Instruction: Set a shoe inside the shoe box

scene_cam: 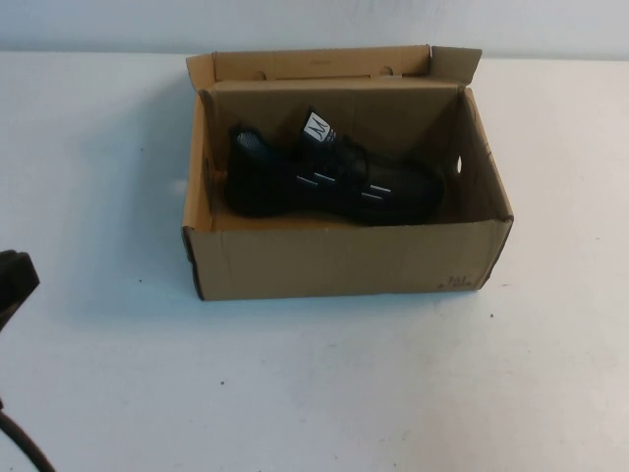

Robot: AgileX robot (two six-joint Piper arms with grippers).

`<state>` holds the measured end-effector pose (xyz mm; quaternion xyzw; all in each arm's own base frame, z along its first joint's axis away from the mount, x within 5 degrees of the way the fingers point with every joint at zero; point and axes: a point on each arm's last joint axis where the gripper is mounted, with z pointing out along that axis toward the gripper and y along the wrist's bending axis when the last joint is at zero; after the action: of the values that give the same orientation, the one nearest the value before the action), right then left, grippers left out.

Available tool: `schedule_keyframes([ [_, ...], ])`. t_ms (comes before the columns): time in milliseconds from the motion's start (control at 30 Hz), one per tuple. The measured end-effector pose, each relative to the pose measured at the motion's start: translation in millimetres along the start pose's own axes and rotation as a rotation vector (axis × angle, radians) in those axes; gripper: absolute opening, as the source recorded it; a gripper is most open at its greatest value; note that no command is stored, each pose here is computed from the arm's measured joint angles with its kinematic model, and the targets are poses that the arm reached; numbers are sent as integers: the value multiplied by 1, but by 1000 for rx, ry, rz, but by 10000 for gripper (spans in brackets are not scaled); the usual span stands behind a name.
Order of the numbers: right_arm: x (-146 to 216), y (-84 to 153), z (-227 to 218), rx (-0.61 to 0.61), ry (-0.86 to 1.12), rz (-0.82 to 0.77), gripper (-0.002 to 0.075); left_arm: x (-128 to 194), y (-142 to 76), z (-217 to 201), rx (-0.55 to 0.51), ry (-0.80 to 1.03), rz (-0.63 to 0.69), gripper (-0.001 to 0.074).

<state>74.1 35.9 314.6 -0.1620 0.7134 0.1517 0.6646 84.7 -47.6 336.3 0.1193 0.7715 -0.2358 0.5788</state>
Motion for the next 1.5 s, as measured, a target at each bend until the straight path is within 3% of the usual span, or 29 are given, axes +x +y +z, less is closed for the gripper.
schedule_keyframes([
  [233, 0, 0, 0, 0, 0, 0, -16, 0, 0, -7, -17, -20, 50, -1],
  [367, 0, 0, 0, 0, 0, 0, -16, 10, 5, -16, -92, -42, 183, -1],
  [533, 1, 0, 0, 0, 2, 0, -16, 46, 22, -22, -220, -153, 261, -1],
  [700, 2, 0, 0, -1, 11, 0, -16, 94, 40, -20, -316, -239, 218, -1],
  [933, 2, 0, 0, -1, 12, 0, -16, 140, 55, -14, -418, -193, 138, -1],
  [1200, 2, 0, 0, -1, 14, 0, -16, 163, 62, -14, -473, 42, 131, -1],
  [1500, 2, 0, 0, -2, 16, 0, -16, 163, 63, -14, -484, 49, 155, -1],
])
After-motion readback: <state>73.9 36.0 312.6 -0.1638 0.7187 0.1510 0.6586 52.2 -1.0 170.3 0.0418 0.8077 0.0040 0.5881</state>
